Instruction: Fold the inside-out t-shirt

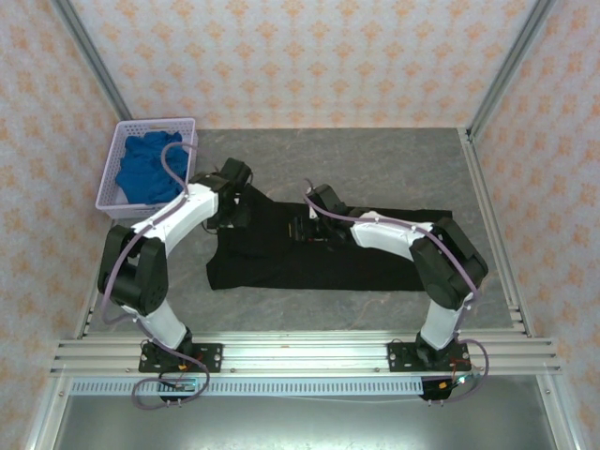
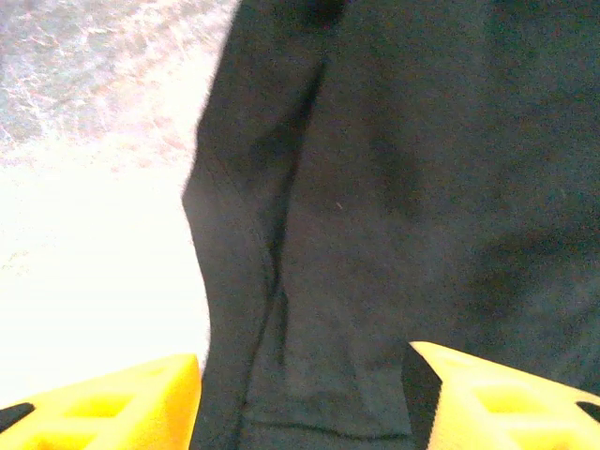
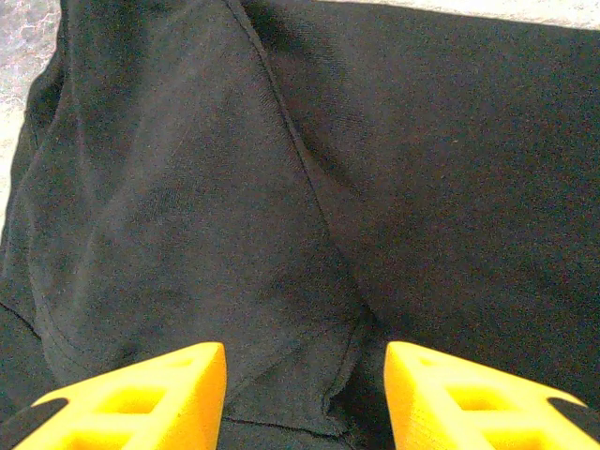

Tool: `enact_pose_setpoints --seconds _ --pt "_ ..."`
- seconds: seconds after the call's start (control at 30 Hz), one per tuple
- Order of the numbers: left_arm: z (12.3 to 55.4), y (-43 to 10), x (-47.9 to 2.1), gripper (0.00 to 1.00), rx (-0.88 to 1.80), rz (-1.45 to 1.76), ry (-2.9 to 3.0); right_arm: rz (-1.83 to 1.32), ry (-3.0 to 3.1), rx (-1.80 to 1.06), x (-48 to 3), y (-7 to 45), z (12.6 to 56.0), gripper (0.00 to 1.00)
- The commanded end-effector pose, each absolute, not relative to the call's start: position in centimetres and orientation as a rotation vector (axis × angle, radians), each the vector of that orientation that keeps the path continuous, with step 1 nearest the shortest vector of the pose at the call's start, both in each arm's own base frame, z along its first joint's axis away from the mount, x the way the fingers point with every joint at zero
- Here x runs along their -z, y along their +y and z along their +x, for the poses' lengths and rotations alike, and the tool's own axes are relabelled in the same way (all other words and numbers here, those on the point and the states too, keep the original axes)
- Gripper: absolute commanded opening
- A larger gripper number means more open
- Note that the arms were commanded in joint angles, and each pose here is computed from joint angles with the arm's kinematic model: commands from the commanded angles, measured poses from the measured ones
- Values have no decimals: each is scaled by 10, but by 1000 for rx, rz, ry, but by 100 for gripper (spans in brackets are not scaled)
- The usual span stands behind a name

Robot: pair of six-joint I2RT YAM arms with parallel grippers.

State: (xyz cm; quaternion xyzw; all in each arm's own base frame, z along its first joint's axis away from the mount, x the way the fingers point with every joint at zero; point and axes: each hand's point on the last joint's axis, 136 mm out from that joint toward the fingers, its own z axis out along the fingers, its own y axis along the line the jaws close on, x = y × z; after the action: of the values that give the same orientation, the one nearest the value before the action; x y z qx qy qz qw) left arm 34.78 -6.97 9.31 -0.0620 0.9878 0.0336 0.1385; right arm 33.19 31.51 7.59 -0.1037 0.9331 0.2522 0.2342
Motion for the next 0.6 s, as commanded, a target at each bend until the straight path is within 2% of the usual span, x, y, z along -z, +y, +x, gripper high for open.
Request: enact_pose_setpoints --seconds 0.0,0.17,0.33,0.57 --pt "374 -64 -89 65 47 -288 2763 -379 2518 -715 -93 333 333 51" --pt "389 -55 -69 88 95 -283 2756 -420 2513 -696 -92 336 331 63" --pt "388 -51 -51 98 127 -305 2798 -437 2514 -637 -89 328 332 76" --pt "372 -42 -34 96 131 -390 2845 -450 2506 -667 -86 343 343 77"
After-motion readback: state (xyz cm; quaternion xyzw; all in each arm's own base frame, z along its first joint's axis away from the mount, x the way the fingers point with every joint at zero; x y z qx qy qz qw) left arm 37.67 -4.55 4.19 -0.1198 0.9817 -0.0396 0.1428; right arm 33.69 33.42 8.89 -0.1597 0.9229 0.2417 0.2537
